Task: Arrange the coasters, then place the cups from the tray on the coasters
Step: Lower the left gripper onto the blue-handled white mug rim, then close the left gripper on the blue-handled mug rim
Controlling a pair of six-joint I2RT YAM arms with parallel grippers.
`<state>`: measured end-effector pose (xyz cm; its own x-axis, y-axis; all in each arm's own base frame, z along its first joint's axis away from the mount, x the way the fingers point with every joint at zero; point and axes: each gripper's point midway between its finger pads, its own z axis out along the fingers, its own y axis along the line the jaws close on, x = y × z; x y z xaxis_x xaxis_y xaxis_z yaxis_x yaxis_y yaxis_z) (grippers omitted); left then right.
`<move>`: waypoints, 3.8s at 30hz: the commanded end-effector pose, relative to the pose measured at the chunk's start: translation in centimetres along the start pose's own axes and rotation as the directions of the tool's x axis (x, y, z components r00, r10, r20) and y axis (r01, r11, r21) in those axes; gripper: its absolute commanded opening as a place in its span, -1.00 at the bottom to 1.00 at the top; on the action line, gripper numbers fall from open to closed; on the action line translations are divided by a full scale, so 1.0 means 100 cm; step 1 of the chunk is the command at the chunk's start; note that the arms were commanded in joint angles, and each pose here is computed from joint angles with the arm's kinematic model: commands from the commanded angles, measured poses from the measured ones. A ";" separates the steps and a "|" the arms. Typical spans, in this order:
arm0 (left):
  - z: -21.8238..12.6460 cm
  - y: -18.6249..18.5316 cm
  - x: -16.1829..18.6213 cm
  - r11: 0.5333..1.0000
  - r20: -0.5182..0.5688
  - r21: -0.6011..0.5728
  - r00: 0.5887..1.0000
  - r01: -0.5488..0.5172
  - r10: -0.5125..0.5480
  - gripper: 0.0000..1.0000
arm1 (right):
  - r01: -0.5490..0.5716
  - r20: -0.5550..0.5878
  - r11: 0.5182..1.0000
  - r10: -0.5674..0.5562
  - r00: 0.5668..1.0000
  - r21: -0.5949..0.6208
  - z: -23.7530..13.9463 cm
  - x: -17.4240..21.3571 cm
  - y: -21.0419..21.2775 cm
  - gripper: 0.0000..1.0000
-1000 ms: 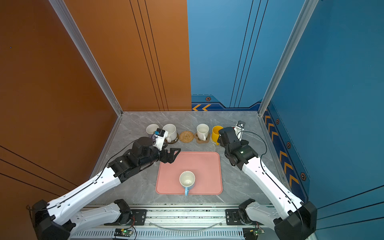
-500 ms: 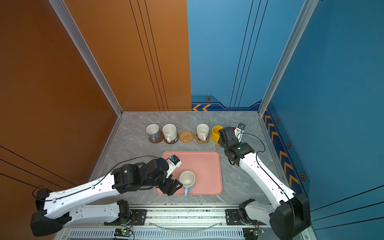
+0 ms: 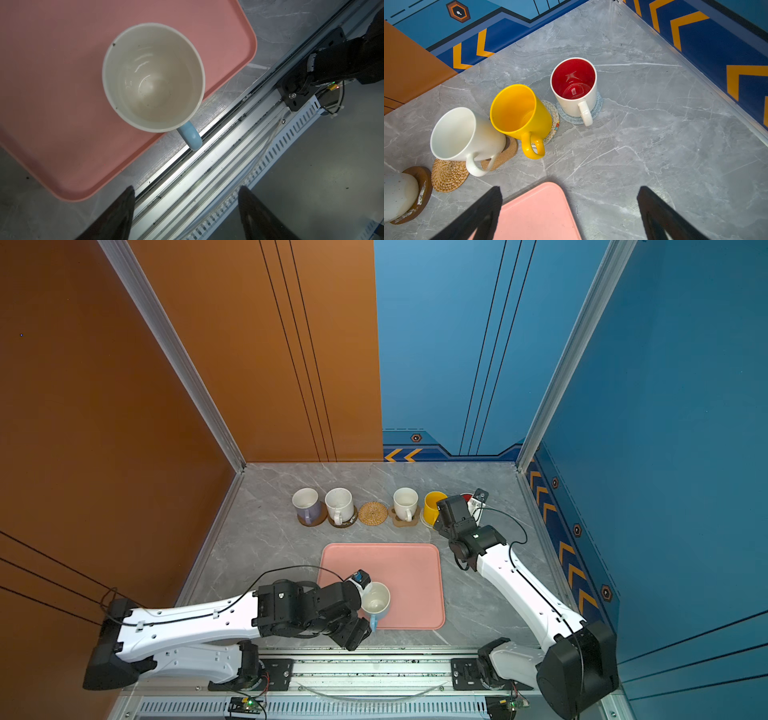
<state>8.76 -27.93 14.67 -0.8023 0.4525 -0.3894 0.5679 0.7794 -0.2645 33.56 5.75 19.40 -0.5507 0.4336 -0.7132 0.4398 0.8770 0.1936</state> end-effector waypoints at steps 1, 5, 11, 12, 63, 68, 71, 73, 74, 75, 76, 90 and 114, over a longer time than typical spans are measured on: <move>0.012 0.001 0.003 0.999 0.003 -0.012 0.999 0.049 -0.049 0.57 | -0.010 -0.016 1.000 0.010 1.000 0.002 0.006 0.005 0.000 1.00; 0.017 -0.003 0.000 0.998 0.011 -0.002 0.998 0.059 -0.059 0.55 | -0.011 -0.014 1.000 0.011 1.000 0.005 0.006 0.005 -0.001 1.00; 0.022 -0.004 -0.002 0.998 0.000 -0.016 0.998 0.064 -0.064 0.51 | -0.011 -0.023 1.000 0.011 1.000 0.005 0.008 0.007 0.000 1.00; 0.024 -0.005 -0.001 0.998 -0.006 -0.018 0.998 0.062 -0.063 0.50 | -0.009 -0.024 1.000 0.010 1.000 0.007 0.008 0.007 0.000 1.00; 0.071 0.012 0.001 0.975 -0.084 -0.166 0.983 0.145 -0.160 -0.03 | -0.043 -0.014 0.999 0.043 0.999 0.028 0.007 0.006 -0.020 1.00; 0.074 0.015 0.003 0.972 -0.090 -0.181 0.982 0.149 -0.167 -0.10 | -0.043 -0.018 0.999 0.044 0.999 0.031 0.008 0.007 -0.021 1.00; 0.077 0.019 0.004 0.970 -0.096 -0.190 0.980 0.155 -0.175 -0.17 | -0.043 -0.020 0.999 0.044 0.999 0.030 0.008 0.007 -0.021 1.00; 0.077 0.019 0.004 0.969 -0.094 -0.190 0.980 0.155 -0.175 -0.25 | -0.043 -0.021 0.999 0.044 0.999 0.031 0.009 0.007 -0.021 1.00; 0.077 0.019 0.004 0.969 -0.095 -0.192 0.980 0.153 -0.173 -0.30 | -0.042 -0.022 0.999 0.042 0.999 0.031 0.009 0.007 -0.021 1.00; 0.077 0.019 0.004 0.970 -0.094 -0.192 0.981 0.152 -0.172 -0.32 | -0.042 -0.021 0.999 0.042 0.999 0.029 0.009 0.007 -0.021 1.00; 0.076 0.020 0.003 0.969 -0.092 -0.191 0.981 0.153 -0.173 -0.33 | -0.042 -0.021 0.999 0.043 0.999 0.030 0.009 0.007 -0.021 1.00; 0.078 0.027 0.006 0.966 -0.102 -0.202 0.978 0.158 -0.181 -0.53 | -0.042 -0.024 0.999 0.043 0.999 0.026 0.010 0.008 -0.020 1.00; 0.089 0.028 0.003 0.965 -0.132 -0.218 0.975 0.147 -0.178 -0.47 | -0.035 -0.038 0.999 0.036 0.999 0.030 0.015 0.011 -0.019 1.00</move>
<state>11.16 -29.49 5.86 -0.9100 0.3544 -0.2153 0.3874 0.9118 -0.1364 33.27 4.38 17.79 -0.5552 0.4674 -0.6880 0.4747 0.8573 0.1993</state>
